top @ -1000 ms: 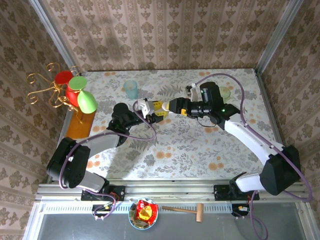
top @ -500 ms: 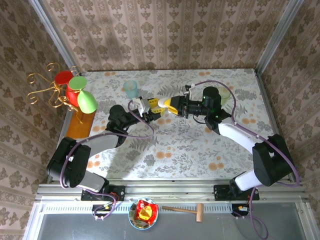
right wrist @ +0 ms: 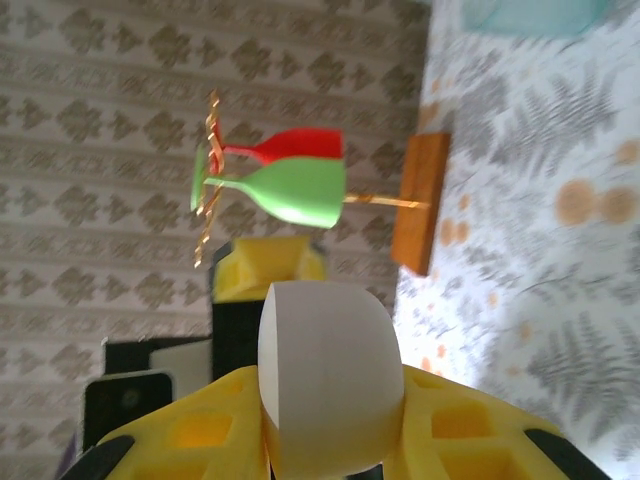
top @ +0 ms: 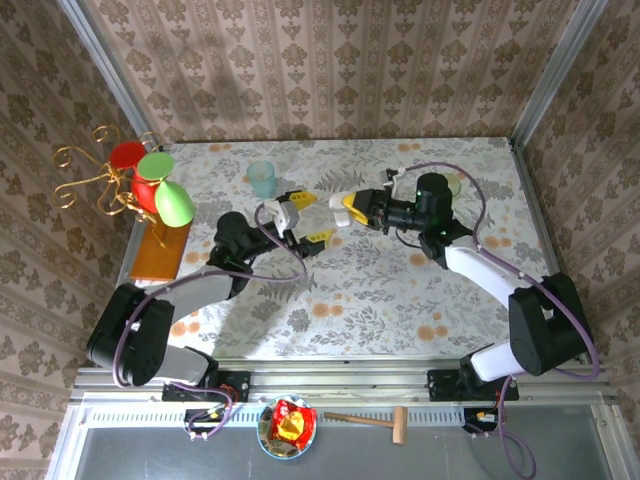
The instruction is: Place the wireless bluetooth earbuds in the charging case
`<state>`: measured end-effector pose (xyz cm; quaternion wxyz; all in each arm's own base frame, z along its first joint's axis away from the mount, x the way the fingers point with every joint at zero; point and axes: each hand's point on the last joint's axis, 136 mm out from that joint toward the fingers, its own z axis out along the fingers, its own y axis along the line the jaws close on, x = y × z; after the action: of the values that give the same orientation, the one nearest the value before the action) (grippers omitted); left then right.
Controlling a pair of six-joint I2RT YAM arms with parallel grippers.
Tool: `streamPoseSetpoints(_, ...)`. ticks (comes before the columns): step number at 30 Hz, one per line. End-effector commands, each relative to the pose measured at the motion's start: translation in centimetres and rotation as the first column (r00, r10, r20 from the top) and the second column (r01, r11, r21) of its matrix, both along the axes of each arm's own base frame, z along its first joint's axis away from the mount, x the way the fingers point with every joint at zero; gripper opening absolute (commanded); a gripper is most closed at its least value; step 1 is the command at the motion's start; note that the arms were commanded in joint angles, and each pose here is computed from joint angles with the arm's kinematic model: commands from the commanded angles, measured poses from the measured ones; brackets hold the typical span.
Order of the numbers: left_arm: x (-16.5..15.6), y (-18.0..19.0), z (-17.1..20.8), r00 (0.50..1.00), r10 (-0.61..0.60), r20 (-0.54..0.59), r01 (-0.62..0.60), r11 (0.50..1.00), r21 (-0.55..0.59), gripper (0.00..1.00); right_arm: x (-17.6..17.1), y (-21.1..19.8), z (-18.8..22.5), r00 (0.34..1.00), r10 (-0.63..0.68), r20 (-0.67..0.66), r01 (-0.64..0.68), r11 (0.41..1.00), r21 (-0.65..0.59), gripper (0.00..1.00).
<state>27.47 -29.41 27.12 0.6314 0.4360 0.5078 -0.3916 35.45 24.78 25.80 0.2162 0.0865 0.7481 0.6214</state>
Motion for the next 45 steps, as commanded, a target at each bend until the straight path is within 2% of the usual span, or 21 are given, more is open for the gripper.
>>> streamPoseSetpoints(1,-0.2,0.7,-1.3,0.999,0.047,-0.002,-0.046,0.996,0.074,0.94,1.1,-3.5,-4.2,0.99,-0.141,-0.013,0.136,0.974,-0.182,0.12)
streamPoseSetpoints(6,-1.1,1.0,-4.2,0.996,0.065,-0.069,-0.049,0.977,0.205,1.0,2.2,-7.7,-9.8,0.956,-0.287,-0.067,0.248,0.906,-0.343,0.11)
streamPoseSetpoints(11,-2.3,1.3,-7.8,0.991,0.097,-0.088,-0.052,0.908,0.415,1.0,2.4,-9.8,-15.5,0.925,-0.361,-0.118,0.271,0.844,-0.463,0.12)
streamPoseSetpoints(21,-3.1,1.0,-9.6,0.986,0.056,-0.155,0.025,0.879,0.476,1.0,2.2,-12.0,-22.3,0.875,-0.44,-0.204,0.268,0.789,-0.553,0.15)
streamPoseSetpoints(24,-3.1,0.9,-9.8,0.984,0.052,-0.17,0.037,0.874,0.484,1.0,2.2,-12.5,-23.4,0.865,-0.453,-0.218,0.265,0.78,-0.567,0.22)
streamPoseSetpoints(26,-2.9,0.9,-9.9,0.982,0.059,-0.177,0.034,0.876,0.481,1.0,2.1,-12.8,-23.7,0.861,-0.459,-0.219,0.264,0.772,-0.578,0.31)
streamPoseSetpoints(30,-1.4,1.8,-9.8,0.972,0.141,-0.186,-0.038,0.883,0.469,1.0,2.0,-14.0,-23.1,0.854,-0.486,-0.188,0.286,0.739,-0.611,0.62)
streamPoseSetpoints(34,1.4,4.0,-9.6,0.935,0.287,-0.208,-0.178,0.888,0.424,1.0,1.6,-16.5,-21.1,0.851,-0.52,-0.078,0.323,0.635,-0.702,0.84)
streamPoseSetpoints(39,3.9,7.0,-9.9,0.855,0.484,-0.188,-0.38,0.829,0.41,1.0,1.6,-19.3,-16.9,0.87,-0.473,0.139,0.382,0.47,-0.796,0.97)
streamPoseSetpoints(45,5.6,12.4,-10.9,0.674,0.726,-0.14,-0.629,0.663,0.406,1.0,2.2,-22.2,-10.7,0.831,-0.354,0.429,0.529,0.264,-0.807,0.99)
